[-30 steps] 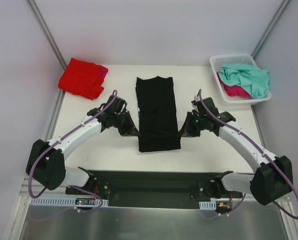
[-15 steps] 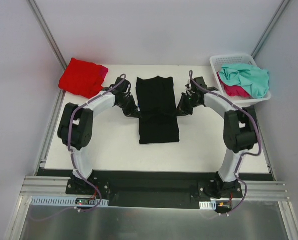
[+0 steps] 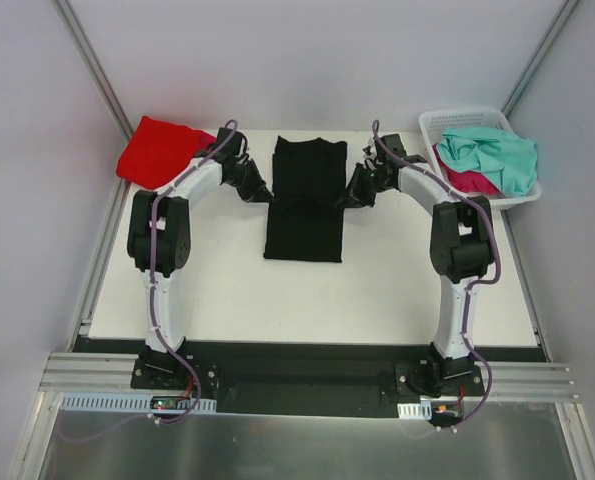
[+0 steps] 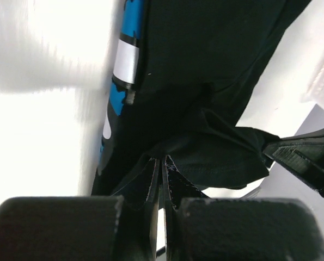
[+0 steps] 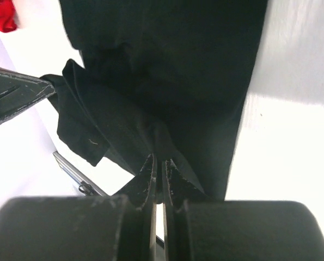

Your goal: Fold and stack the t-shirts

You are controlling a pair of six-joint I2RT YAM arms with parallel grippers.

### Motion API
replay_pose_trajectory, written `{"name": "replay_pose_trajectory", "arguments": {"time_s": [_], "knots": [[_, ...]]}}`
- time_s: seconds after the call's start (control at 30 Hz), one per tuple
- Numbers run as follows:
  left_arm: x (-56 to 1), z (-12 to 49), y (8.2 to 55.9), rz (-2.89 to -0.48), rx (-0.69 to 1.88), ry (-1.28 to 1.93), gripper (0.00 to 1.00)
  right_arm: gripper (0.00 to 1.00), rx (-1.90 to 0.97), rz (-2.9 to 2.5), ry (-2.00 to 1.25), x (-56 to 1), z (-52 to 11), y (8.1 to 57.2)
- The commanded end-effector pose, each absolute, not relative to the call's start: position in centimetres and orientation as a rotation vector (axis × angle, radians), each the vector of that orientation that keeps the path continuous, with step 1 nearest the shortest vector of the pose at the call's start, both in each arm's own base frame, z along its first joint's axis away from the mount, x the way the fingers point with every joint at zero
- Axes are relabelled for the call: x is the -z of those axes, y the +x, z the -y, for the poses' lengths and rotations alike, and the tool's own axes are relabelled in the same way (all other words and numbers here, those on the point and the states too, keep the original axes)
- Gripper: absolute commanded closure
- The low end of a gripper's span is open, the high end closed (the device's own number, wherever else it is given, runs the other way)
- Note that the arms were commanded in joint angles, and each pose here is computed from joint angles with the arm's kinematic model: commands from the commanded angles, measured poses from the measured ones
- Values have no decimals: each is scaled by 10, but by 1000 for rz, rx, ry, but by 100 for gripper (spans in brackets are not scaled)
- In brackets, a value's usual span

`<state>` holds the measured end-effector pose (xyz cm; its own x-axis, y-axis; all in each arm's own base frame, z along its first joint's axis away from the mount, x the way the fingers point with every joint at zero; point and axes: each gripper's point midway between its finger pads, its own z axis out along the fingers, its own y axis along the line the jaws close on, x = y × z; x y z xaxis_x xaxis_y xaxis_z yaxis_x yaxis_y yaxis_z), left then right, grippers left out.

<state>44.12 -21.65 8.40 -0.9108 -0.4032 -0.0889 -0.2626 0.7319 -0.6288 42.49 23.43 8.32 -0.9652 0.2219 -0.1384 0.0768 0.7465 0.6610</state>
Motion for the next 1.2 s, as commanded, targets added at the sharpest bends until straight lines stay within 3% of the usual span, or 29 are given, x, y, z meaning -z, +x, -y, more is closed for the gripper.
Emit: {"name": "replay_pose_trajectory", "arguments": {"time_s": [0.0,0.43,0.5,0.53,0.57,0.9,1.17], "knots": [[-84,221,459,-2703,979,-480,100,98,-1057,-2711,234,-95,-233,439],[-74,225,478,-2692,970,-408,100,98,-1006,-2773,252,-59,-224,446],[-74,226,483,-2684,975,-397,100,95,-990,-2776,253,-56,-223,448],[-72,226,484,-2684,969,-391,86,91,-982,-2770,253,-58,-222,450],[-72,226,486,-2681,970,-387,81,87,-977,-2768,247,-59,-221,451],[-85,226,498,-2617,953,-310,66,74,-799,-2699,138,-82,-205,463],[-99,222,500,-2567,925,-275,61,69,-613,-2608,23,-106,-197,467]]}}
